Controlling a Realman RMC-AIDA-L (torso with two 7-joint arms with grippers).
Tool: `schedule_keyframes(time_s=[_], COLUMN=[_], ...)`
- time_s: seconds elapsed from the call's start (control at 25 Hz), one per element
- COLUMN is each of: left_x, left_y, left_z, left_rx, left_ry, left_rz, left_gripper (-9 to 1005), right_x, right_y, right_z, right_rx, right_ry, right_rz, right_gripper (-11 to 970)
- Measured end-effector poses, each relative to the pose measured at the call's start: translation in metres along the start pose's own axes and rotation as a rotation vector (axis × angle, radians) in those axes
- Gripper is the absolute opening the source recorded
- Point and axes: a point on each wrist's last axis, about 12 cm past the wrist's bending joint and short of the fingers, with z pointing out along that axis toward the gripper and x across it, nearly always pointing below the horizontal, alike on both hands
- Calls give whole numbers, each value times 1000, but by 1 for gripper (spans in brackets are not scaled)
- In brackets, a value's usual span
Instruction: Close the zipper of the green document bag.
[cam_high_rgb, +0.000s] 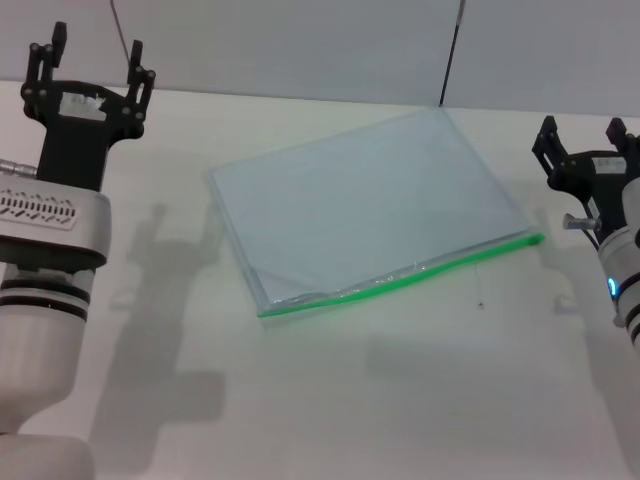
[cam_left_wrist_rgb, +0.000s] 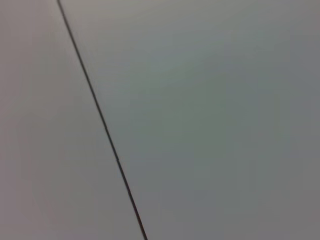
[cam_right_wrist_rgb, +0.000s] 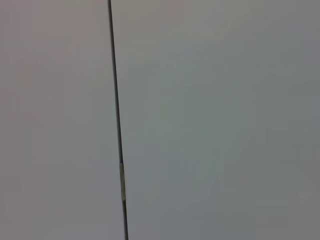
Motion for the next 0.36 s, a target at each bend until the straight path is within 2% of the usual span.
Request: schedule_keyframes(time_s=[0.36], left_x=[0], left_y=[1], left_z=[0], left_rx=[-2], left_ry=[0], left_rz=[-3], left_gripper=[741], right_x=[-1], right_y=[0], right_z=[1], right_rx=[-2], right_ry=[-3], right_rz=[-2], right_gripper=[825])
